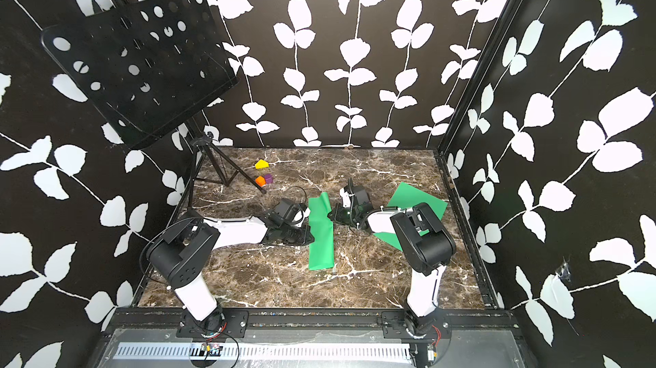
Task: Fold the rectangular paper in half along the long edge
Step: Fold the paper at the center of the board.
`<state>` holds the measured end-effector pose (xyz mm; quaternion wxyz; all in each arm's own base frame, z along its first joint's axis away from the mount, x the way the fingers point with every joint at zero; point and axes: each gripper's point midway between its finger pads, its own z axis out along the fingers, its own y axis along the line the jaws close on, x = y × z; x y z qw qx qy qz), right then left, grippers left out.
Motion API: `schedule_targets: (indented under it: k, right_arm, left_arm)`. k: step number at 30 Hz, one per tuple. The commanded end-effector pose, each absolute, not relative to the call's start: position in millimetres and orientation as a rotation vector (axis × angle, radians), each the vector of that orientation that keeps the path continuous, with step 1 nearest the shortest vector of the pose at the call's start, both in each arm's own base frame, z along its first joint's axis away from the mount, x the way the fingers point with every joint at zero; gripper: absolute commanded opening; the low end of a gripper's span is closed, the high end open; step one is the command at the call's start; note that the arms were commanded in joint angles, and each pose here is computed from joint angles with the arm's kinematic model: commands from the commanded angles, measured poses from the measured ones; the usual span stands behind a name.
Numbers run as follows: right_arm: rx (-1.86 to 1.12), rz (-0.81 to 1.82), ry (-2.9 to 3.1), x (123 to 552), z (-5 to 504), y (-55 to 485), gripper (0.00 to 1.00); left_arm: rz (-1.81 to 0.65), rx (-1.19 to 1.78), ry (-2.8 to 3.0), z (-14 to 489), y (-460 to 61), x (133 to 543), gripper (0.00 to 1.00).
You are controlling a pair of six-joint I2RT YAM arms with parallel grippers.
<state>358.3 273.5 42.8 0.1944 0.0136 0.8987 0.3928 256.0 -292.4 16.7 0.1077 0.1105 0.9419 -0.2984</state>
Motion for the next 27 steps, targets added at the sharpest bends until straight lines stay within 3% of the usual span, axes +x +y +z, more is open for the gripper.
schedule_targets:
  k: [1,2,5,8,14,16,20,21,26,27]
  right_arm:
    - [0.016,1.106,2.475,371.0,52.1,276.1,0.0]
    - [0.013,1.108,2.473,372.3,52.5,276.7,0.0]
    - [0.008,1.117,2.462,376.9,54.0,279.2,0.36]
    - [-0.004,1.121,2.45,383.7,56.3,282.7,0.44]
    - [-0.017,1.128,2.447,395.2,53.3,285.6,0.4]
    - [-0.019,1.135,2.445,397.6,53.4,286.2,0.33]
    - [-0.016,1.13,2.445,399.4,52.8,284.8,0.03]
    - [-0.016,1.127,2.447,399.4,52.0,284.3,0.0]
    - [-0.01,1.121,2.44,401.1,52.2,282.2,0.02]
    - [-0.014,1.126,2.437,401.9,52.0,283.3,0.18]
  left_arm:
    - [-0.601,0.282,2.992,-33.6,-245.8,225.1,0.1]
    - [-0.6,0.281,2.991,-33.4,-245.7,225.6,0.1]
    - [-0.599,0.286,2.992,-33.5,-245.7,224.9,0.1]
    - [-0.597,0.287,2.997,-34.5,-245.1,224.1,0.1]
    - [-0.6,0.292,2.992,-33.3,-245.7,225.5,0.1]
    - [-0.6,0.293,2.992,-33.8,-245.9,225.3,0.1]
    - [-0.599,0.292,2.994,-34.0,-245.0,224.4,0.1]
    - [-0.598,0.294,2.994,-34.1,-245.1,224.1,0.1]
    - [-0.596,0.291,2.997,-34.9,-243.8,223.2,0.1]
    - [-0.596,0.293,2.996,-34.8,-244.2,223.2,0.1]
